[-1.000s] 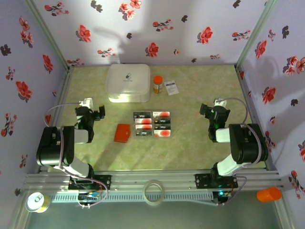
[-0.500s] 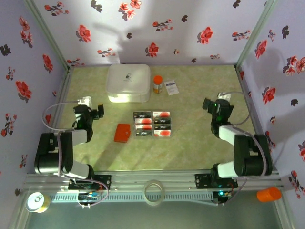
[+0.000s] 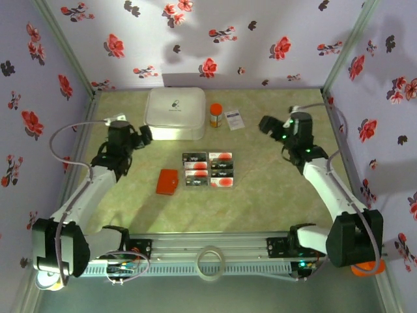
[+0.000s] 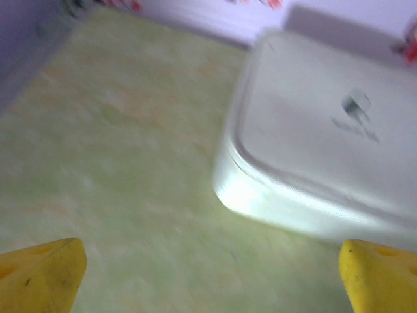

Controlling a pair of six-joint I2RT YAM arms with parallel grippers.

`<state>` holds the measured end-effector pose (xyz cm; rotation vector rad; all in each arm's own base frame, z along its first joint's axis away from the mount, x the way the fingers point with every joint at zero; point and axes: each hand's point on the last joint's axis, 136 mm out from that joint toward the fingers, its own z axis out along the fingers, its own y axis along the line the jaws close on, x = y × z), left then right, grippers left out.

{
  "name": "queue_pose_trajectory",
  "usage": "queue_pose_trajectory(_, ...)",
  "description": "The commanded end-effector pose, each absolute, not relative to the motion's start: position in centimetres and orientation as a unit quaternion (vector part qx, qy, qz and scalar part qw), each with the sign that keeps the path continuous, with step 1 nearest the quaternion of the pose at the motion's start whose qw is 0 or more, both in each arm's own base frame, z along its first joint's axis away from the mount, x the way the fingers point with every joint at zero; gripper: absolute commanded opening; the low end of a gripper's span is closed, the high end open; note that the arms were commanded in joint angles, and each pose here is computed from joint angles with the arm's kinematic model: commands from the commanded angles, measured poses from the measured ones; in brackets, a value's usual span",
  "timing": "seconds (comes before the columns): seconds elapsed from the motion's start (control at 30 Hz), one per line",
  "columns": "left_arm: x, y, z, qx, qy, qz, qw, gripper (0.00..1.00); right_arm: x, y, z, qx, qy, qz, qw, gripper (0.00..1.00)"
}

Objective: Put the credit cards into the card holder
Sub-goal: Move the storage box to the center of the table.

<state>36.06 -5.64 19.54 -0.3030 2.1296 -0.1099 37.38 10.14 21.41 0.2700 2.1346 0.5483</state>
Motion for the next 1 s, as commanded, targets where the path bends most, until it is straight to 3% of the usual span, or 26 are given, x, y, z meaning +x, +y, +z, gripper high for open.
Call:
queue_pose_trajectory(0.0, 31.8, -6.8, 16.5, -0.121, 0.909, 0.004, 0.400, 1.00, 32.1, 14.7, 19.8, 0.024, 0.906, 0.220, 0.361, 0.88)
queue_pose_trajectory(0.17, 29.3, -8.5, 14.0, -0.106, 0.917, 0.024, 0.383, 1.00, 26.2, 18.0, 15.7, -0.058, 0.940, 0.174, 0.289, 0.82)
queue_pose_trajectory(0.43, 28.6, -9.5, 11.4, -0.085, 0.929, 0.045, 0.358, 1.00, 21.4, 19.0, 10.4, -0.100, 0.958, 0.112, 0.245, 0.79)
queue_pose_trajectory(0.97, 29.3, -11.6, 9.8, -0.062, 0.933, 0.045, 0.353, 1.00, 21.1, 20.3, 6.2, -0.118, 0.966, 0.075, 0.218, 0.81)
